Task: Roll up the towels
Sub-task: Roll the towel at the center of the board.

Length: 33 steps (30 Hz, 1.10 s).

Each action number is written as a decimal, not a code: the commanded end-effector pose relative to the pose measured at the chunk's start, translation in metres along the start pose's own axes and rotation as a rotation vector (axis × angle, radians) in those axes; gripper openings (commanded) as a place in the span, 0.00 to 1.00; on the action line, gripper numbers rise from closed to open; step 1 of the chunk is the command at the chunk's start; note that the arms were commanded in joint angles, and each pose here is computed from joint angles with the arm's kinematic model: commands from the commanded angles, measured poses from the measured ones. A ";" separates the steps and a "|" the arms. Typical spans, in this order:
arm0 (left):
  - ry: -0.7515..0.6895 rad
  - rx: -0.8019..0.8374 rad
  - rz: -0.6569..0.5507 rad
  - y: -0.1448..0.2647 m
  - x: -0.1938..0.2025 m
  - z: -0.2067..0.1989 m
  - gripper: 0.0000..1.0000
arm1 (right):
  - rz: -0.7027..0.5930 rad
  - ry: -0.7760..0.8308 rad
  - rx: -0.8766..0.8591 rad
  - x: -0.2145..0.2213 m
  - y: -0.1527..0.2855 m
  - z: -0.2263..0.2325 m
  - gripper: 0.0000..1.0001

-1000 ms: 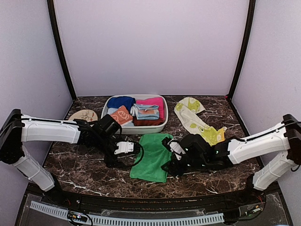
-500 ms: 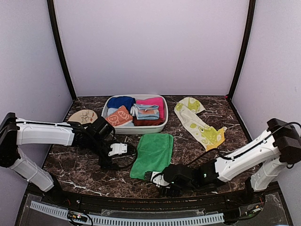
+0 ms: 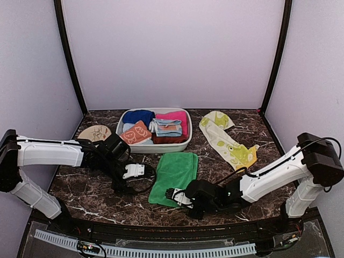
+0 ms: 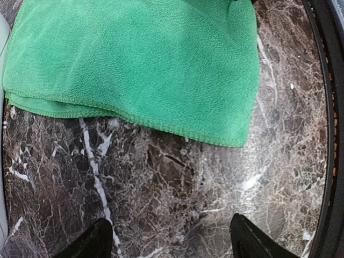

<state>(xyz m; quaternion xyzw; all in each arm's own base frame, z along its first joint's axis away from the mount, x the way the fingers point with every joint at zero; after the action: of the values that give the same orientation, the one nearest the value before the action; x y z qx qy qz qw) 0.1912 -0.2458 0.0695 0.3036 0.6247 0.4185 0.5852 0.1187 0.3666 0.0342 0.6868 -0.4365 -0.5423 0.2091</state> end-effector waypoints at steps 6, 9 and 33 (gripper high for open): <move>-0.066 0.143 -0.082 0.026 -0.056 -0.025 0.76 | -0.082 -0.533 -0.381 -0.014 0.014 -0.019 0.00; -0.094 0.193 -0.067 0.018 -0.063 -0.041 0.75 | -0.086 -0.681 -0.501 -0.010 0.015 -0.025 0.00; -0.128 0.194 -0.099 -0.048 -0.089 -0.042 0.47 | -0.059 -0.931 -0.679 0.012 0.004 -0.046 0.00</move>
<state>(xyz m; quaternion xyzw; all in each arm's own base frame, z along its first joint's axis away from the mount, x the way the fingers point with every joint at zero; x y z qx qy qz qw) 0.1567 -0.3404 0.0624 0.3709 0.6438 0.3078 0.5944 0.1570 0.3479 0.0465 0.2794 -0.2688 -0.9013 0.1931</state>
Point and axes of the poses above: each gripper's point midway between its finger pads, its own y axis back along the fingers, its own z axis along the line the jaws close on, x = y × z, the point moved 1 cm from there along y, back along the fingers, and after that the axes turned 7 degrees about y, right-handed, at the moved point
